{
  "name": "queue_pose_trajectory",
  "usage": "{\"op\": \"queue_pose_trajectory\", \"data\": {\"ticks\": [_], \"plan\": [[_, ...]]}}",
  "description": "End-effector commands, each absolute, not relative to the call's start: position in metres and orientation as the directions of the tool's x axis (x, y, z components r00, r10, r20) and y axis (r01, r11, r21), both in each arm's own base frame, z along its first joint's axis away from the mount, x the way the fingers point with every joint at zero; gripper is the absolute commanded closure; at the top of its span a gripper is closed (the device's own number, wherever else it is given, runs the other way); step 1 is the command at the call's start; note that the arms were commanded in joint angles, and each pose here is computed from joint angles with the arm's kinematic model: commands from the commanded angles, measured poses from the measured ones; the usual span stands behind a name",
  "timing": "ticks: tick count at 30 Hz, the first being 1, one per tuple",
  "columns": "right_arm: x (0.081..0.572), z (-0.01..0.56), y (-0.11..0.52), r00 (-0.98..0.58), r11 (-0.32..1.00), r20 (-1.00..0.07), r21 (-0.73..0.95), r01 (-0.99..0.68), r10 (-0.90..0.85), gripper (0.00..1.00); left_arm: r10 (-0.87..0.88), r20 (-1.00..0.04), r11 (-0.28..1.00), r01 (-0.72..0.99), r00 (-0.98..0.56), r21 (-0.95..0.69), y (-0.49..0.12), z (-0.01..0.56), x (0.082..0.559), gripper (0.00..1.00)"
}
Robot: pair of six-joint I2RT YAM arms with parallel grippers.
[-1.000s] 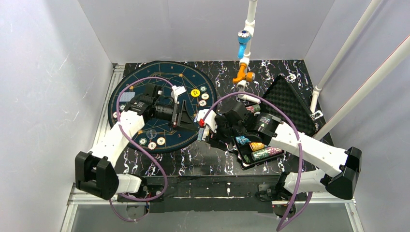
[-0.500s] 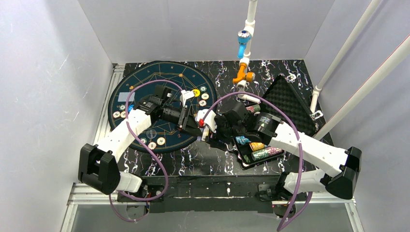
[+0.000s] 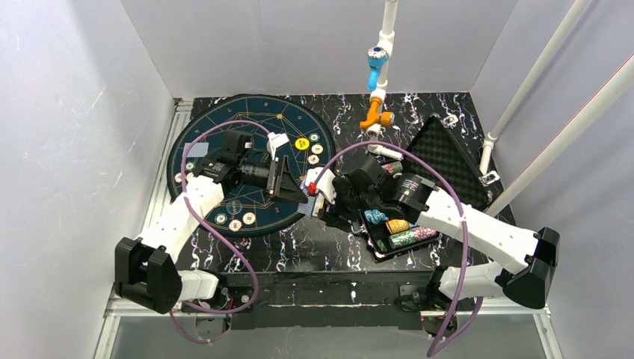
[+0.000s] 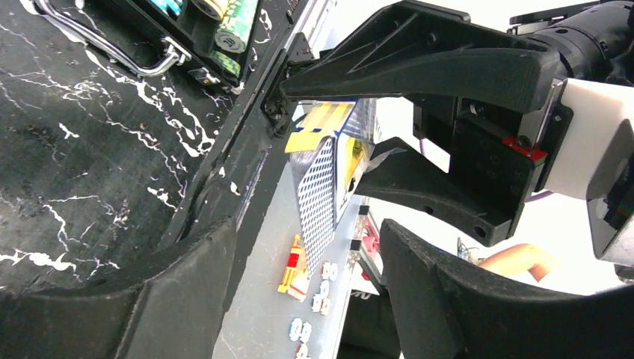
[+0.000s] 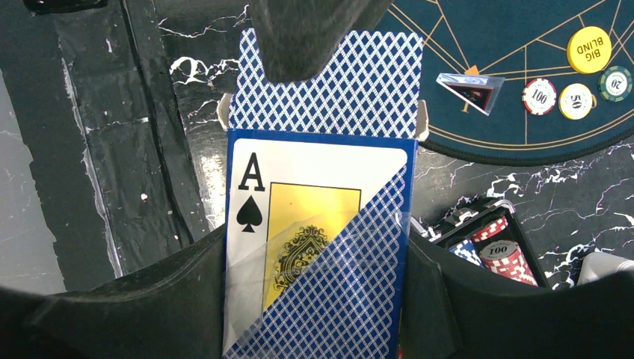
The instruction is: Distribute texas hold em gaming equipment
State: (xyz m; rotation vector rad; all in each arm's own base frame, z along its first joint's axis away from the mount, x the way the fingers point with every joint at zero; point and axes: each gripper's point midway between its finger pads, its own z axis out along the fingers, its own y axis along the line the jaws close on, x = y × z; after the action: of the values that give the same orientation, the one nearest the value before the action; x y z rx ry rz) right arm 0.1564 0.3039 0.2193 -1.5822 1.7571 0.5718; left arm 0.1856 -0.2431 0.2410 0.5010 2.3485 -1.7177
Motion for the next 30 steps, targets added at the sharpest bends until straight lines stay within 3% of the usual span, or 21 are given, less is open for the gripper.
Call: {"op": "queue_pose_trajectory", "data": {"ticks": [1,9,13,16,22,30], "plan": [[0.164,0.254,0.319,0.037,0.168,-0.809,-0.166,-0.972,-0.587,0.99,0.171,-0.334,0.260,0.370,-0.927,-0.892,-0.253,0.239,0.183,0.34],[0.164,0.257,0.318,0.037,0.174,-0.810,-0.171,-0.970,-0.585,0.99,0.188,-0.295,0.374,0.346,-0.937,-0.860,-0.243,0.218,0.184,0.69],[0.164,0.254,0.314,0.036,0.177,-0.803,-0.174,-0.969,-0.595,0.99,0.160,-0.293,0.367,0.333,-0.943,-0.869,-0.234,0.223,0.186,0.80],[0.165,0.251,0.311,0.033,0.182,-0.798,-0.177,-0.967,-0.601,0.99,0.128,-0.305,0.346,0.330,-0.944,-0.878,-0.226,0.230,0.190,1.00],[0.167,0.248,0.306,0.019,0.197,-0.793,-0.174,-0.965,-0.609,0.99,0.067,-0.319,0.291,0.324,-0.946,-0.900,-0.212,0.250,0.199,1.00],[0.171,0.245,0.300,0.003,0.216,-0.788,-0.172,-0.961,-0.615,0.99,-0.093,-0.320,0.333,0.273,-0.943,-0.903,-0.176,0.258,0.248,1.00]]}}
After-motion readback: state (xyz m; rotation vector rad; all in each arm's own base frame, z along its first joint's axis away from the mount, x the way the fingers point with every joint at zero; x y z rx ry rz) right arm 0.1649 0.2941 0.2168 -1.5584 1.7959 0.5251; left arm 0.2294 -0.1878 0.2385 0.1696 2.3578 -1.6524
